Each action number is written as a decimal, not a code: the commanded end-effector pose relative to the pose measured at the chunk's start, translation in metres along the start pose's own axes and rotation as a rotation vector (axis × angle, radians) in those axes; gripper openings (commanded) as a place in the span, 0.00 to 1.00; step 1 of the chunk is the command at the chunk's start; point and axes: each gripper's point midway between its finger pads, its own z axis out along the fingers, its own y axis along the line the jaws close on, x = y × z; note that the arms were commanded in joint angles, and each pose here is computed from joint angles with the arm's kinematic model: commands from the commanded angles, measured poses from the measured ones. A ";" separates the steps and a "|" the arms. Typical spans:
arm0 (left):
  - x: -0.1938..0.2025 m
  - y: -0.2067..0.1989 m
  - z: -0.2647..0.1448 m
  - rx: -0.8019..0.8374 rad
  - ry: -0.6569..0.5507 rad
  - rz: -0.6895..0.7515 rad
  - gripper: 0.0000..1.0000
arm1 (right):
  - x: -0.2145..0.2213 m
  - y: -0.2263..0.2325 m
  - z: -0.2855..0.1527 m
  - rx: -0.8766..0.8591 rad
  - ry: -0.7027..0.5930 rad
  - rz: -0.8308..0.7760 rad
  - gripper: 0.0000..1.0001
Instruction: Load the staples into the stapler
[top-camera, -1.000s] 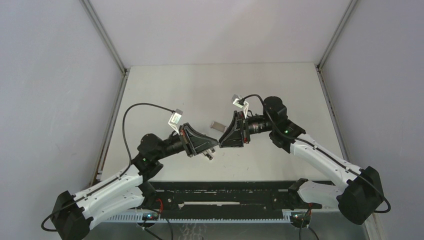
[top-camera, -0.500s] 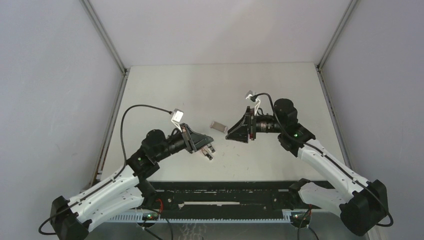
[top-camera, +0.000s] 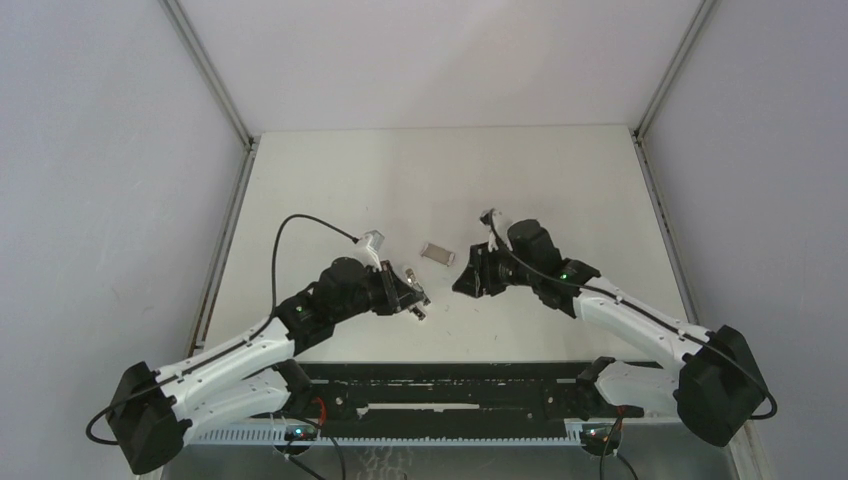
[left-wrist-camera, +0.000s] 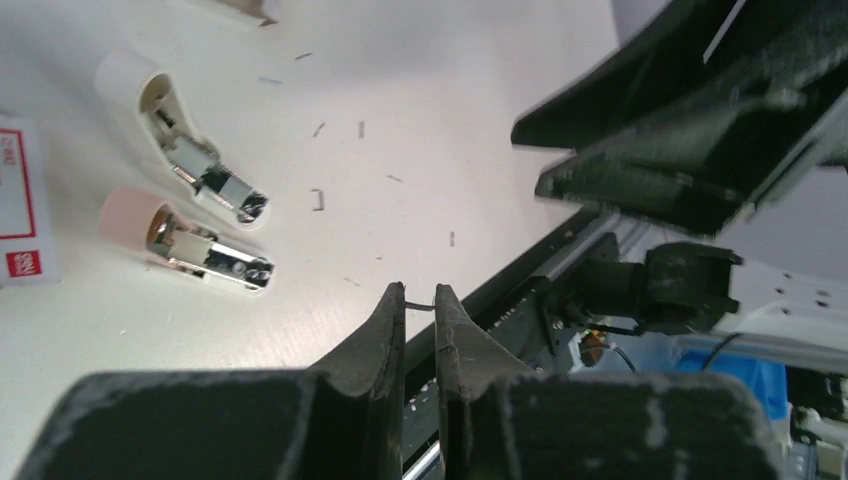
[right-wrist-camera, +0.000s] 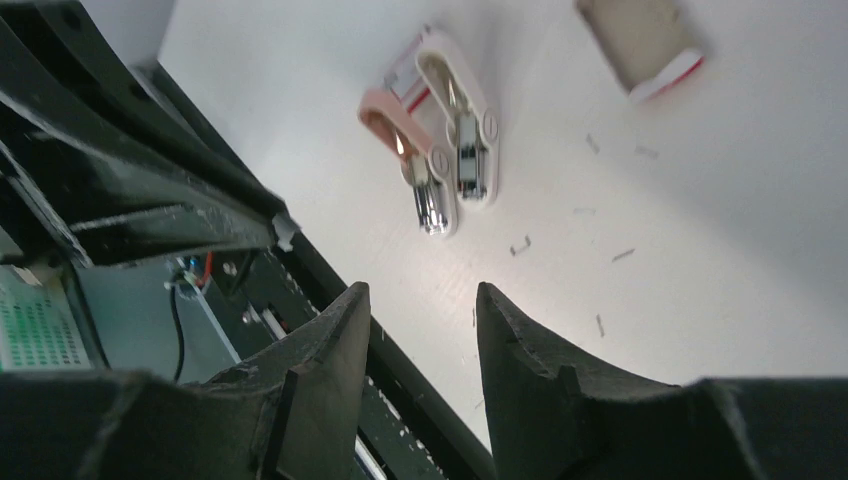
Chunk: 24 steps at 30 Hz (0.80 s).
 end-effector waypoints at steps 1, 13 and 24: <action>0.001 0.014 0.008 -0.103 -0.007 -0.031 0.03 | -0.006 -0.005 0.014 0.075 -0.066 -0.005 0.42; 0.003 0.032 0.015 -0.218 -0.005 -0.036 0.03 | 0.013 0.023 0.065 -0.066 -0.039 -0.061 0.41; 0.002 0.047 0.010 -0.274 -0.025 -0.018 0.03 | 0.036 0.034 0.110 -0.115 0.040 -0.105 0.42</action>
